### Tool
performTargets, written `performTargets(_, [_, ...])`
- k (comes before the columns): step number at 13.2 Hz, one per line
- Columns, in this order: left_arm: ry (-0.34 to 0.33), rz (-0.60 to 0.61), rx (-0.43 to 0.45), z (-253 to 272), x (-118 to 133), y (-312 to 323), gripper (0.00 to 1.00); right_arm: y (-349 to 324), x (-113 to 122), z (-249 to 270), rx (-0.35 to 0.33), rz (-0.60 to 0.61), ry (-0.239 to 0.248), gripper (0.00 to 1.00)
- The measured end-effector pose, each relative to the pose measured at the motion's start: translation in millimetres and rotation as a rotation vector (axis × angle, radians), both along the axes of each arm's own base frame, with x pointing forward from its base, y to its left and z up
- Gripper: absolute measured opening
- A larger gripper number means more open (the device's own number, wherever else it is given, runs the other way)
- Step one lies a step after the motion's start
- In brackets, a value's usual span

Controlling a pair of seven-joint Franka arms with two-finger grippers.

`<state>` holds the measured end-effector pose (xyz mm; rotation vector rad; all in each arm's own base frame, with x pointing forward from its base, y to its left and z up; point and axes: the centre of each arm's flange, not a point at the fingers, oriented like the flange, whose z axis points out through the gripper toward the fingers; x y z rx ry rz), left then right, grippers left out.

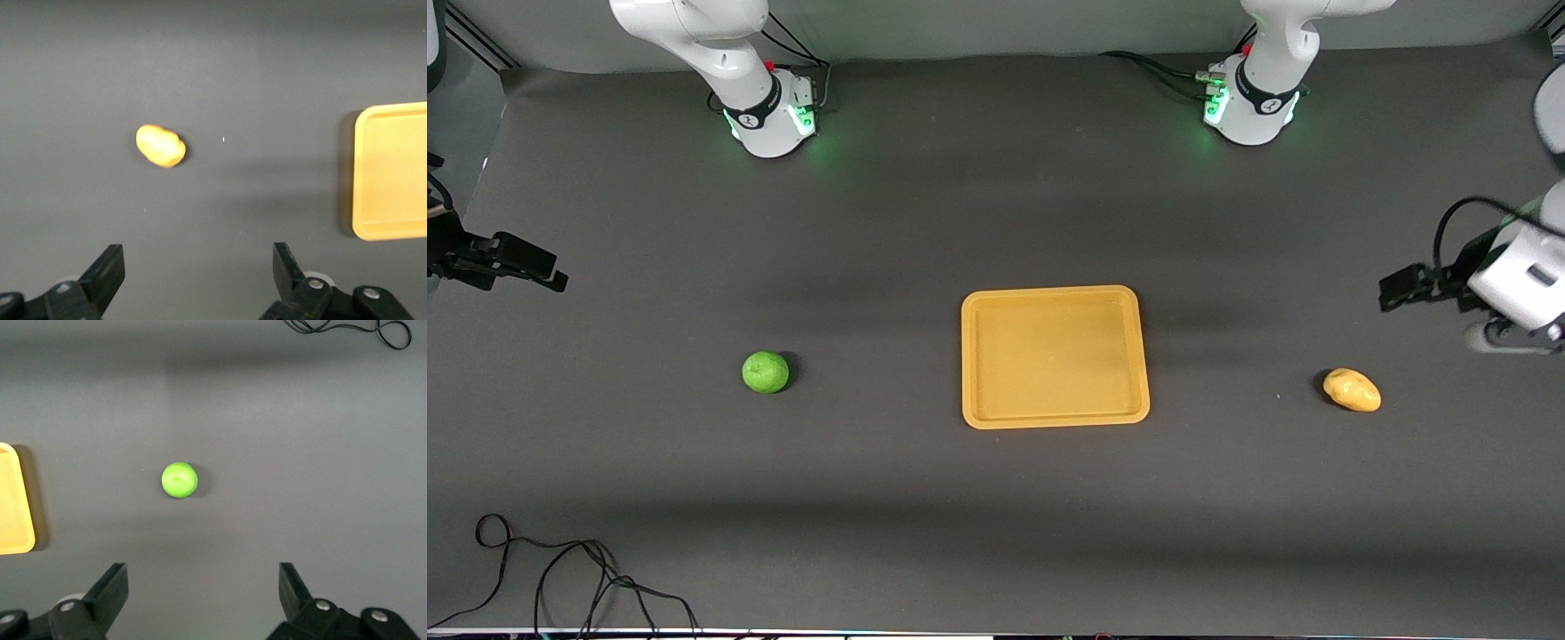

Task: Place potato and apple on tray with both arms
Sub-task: 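Move the left gripper down over the yellow potato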

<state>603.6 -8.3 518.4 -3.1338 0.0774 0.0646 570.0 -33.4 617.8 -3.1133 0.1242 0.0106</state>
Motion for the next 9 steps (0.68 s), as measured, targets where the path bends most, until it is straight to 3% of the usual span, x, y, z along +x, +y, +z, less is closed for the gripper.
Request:
performTargets(4, [0.010,-0.089,-0.039,-73,22,40,0.99,0,0,0,0.000,0.000,0.002,1.00])
performTargets(9, [0.010,-0.103,-0.045,-158,48,63,0.99,0,0,-1,0.000,-0.001,0.004,1.00])
